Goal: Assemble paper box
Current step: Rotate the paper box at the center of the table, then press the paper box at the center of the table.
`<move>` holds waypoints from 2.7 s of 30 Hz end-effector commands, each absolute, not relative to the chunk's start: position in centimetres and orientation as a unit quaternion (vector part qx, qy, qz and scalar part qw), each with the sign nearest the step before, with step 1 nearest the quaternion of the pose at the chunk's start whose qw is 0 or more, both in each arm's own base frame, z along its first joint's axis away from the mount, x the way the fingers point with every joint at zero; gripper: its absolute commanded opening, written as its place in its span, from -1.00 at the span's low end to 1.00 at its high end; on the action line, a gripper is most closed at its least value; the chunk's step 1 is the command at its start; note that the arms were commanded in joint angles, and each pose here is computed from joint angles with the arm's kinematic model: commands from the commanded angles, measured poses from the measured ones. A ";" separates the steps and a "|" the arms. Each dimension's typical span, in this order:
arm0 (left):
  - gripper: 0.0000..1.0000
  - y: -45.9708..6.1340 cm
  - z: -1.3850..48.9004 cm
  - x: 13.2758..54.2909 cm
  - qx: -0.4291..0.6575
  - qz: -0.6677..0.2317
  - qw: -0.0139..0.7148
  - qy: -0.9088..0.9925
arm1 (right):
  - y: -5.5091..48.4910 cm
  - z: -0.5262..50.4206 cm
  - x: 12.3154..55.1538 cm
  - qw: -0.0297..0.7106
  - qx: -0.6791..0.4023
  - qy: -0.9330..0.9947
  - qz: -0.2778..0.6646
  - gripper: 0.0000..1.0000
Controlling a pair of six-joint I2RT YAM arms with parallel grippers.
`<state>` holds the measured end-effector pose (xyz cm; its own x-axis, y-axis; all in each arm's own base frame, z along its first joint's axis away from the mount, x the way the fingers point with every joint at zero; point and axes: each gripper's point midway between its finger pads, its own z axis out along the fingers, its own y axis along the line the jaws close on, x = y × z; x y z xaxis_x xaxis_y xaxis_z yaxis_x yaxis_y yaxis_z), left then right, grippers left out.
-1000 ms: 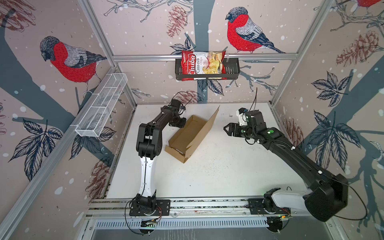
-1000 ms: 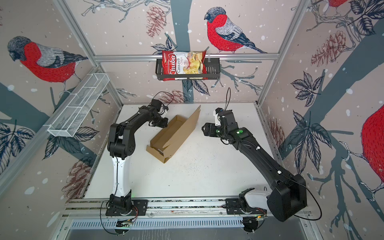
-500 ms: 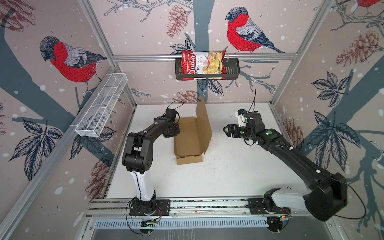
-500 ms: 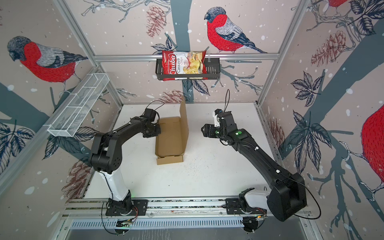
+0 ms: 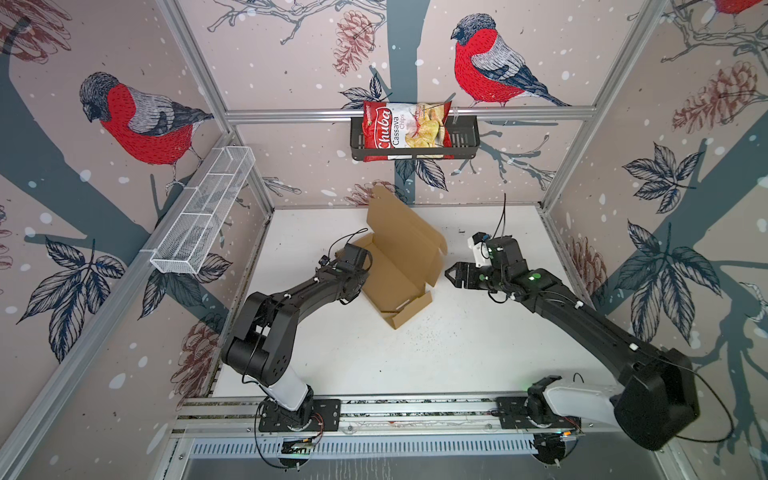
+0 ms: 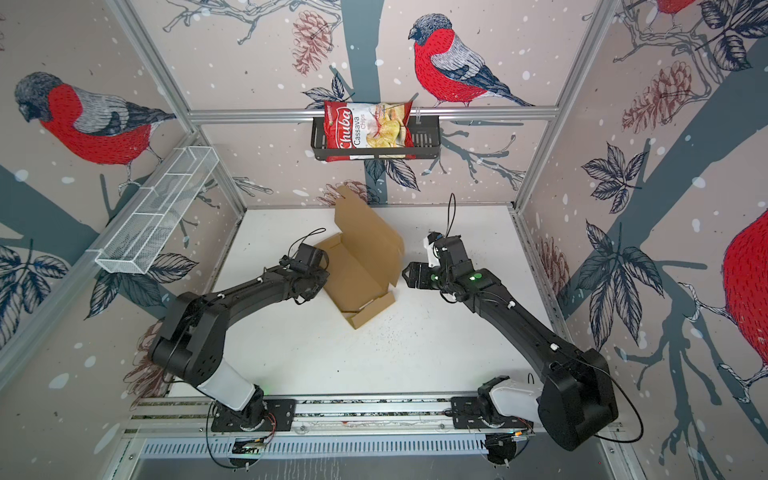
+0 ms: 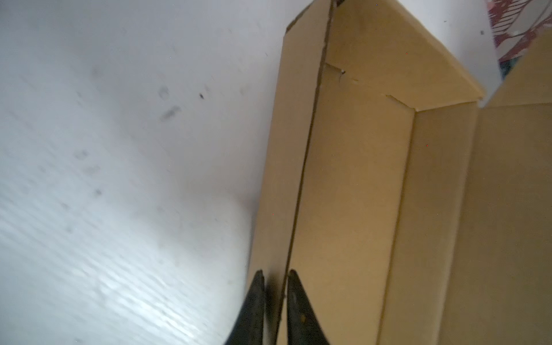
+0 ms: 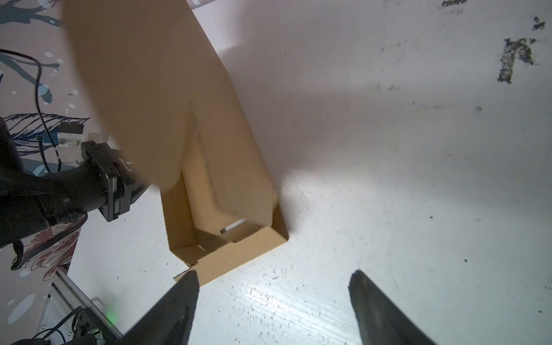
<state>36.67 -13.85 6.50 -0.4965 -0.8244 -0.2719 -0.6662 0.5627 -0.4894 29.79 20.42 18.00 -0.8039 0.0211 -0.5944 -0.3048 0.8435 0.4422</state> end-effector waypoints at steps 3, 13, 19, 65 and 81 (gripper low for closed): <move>-0.26 -15.7 7.0 35.8 -0.509 -0.219 0.241 0.797 | 19.0 18.0 29.4 0.314 -0.075 0.908 0.267 0.62; 0.39 -11.7 15.0 39.6 -0.035 -0.101 0.381 0.918 | 18.1 16.9 28.2 0.309 -0.053 0.910 0.271 0.62; 0.40 -11.9 12.1 44.7 0.219 -0.015 0.319 0.922 | 18.2 16.2 28.4 0.300 -0.040 0.912 0.277 0.62; -0.78 -12.5 2.8 39.7 0.067 -0.050 0.166 0.983 | 18.5 6.9 30.4 0.172 0.014 0.867 0.468 0.19; -0.78 -13.4 2.5 39.6 0.096 -0.046 0.159 0.982 | 22.2 5.1 32.2 0.155 -0.026 0.839 0.520 0.10</move>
<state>40.68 -13.09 3.14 -0.9191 0.1444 -0.3667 0.1765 0.9827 -0.0554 32.61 21.16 3.98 -0.9557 0.1625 -0.2453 -0.1315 0.5098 0.8502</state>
